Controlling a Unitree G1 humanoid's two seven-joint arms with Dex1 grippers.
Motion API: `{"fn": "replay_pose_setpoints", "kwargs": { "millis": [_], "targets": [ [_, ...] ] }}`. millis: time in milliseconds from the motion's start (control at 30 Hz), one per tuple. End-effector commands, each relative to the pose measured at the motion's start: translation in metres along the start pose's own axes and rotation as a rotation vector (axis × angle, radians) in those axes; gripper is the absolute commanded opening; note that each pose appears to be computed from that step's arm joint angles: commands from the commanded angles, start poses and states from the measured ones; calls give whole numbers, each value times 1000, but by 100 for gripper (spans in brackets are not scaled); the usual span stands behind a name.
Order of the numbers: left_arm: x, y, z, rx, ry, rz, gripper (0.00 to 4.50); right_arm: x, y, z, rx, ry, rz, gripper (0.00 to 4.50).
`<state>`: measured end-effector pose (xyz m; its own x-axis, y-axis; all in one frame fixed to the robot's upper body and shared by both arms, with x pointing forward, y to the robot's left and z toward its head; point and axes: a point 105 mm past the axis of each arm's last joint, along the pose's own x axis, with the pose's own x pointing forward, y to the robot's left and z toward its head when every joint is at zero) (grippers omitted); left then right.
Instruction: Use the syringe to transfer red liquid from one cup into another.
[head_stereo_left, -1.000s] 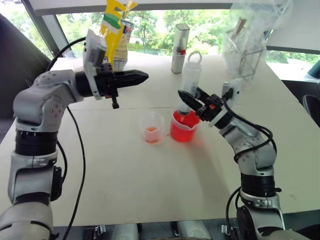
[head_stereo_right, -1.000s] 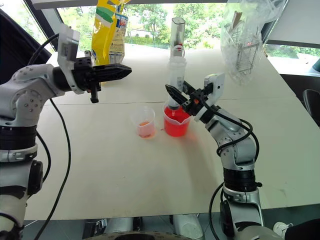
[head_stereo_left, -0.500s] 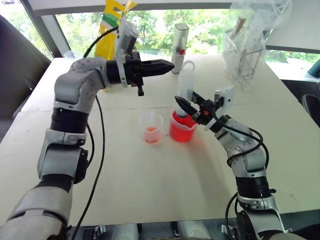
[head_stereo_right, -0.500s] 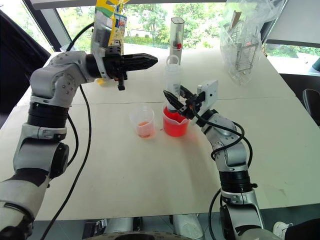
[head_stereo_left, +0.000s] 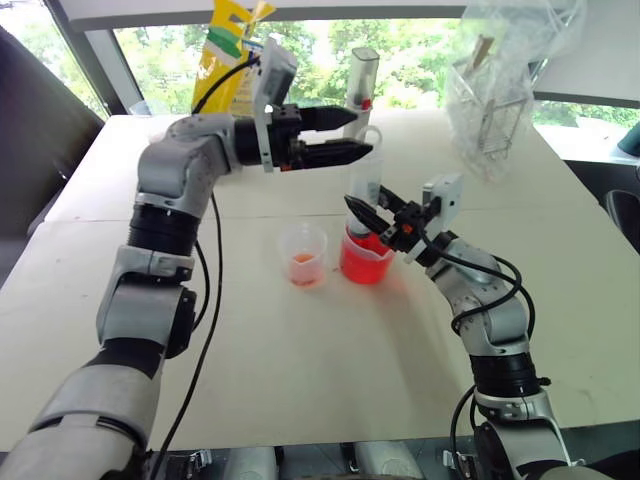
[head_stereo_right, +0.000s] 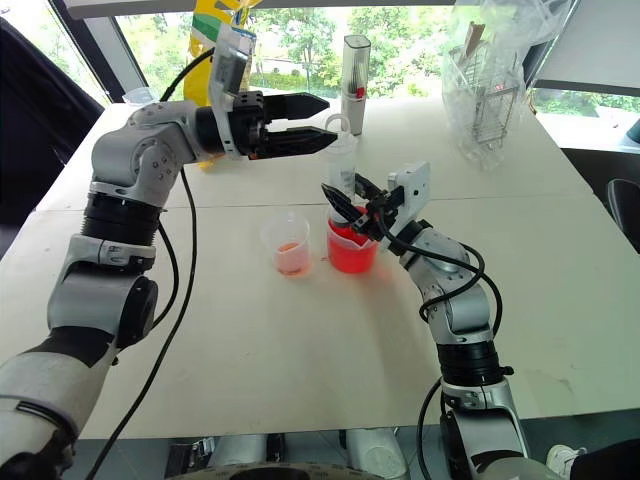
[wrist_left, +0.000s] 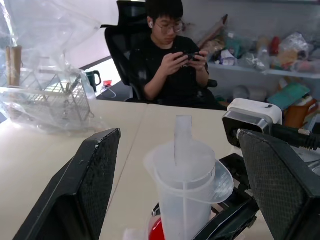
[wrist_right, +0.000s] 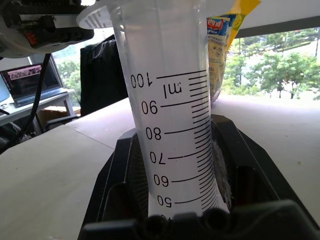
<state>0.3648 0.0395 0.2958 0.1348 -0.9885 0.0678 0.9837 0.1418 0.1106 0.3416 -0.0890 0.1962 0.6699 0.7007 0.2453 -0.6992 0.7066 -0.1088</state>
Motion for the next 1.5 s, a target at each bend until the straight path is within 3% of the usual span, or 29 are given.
{"fn": "replay_pose_setpoints", "kwargs": {
  "millis": [33,133,200,433,900,1200,1500],
  "targets": [
    [5,0,16,49,-17,2,385,1,5,15,-50,-45,21,137],
    [8,2,11,40,-6,7,385,1,6,14,-51,-41,24,137],
    [10,3,9,38,-5,11,331,1,7,14,-52,-40,26,137],
    [16,0,9,27,-18,-3,5,0,9,13,-57,-32,31,137],
    [19,5,45,62,-103,18,5,-5,14,-4,-20,11,34,137],
    [17,11,58,90,-128,42,5,-11,16,-24,4,59,34,137],
    [18,13,64,113,-138,46,5,-11,16,-26,6,64,31,137]
  ]
}}
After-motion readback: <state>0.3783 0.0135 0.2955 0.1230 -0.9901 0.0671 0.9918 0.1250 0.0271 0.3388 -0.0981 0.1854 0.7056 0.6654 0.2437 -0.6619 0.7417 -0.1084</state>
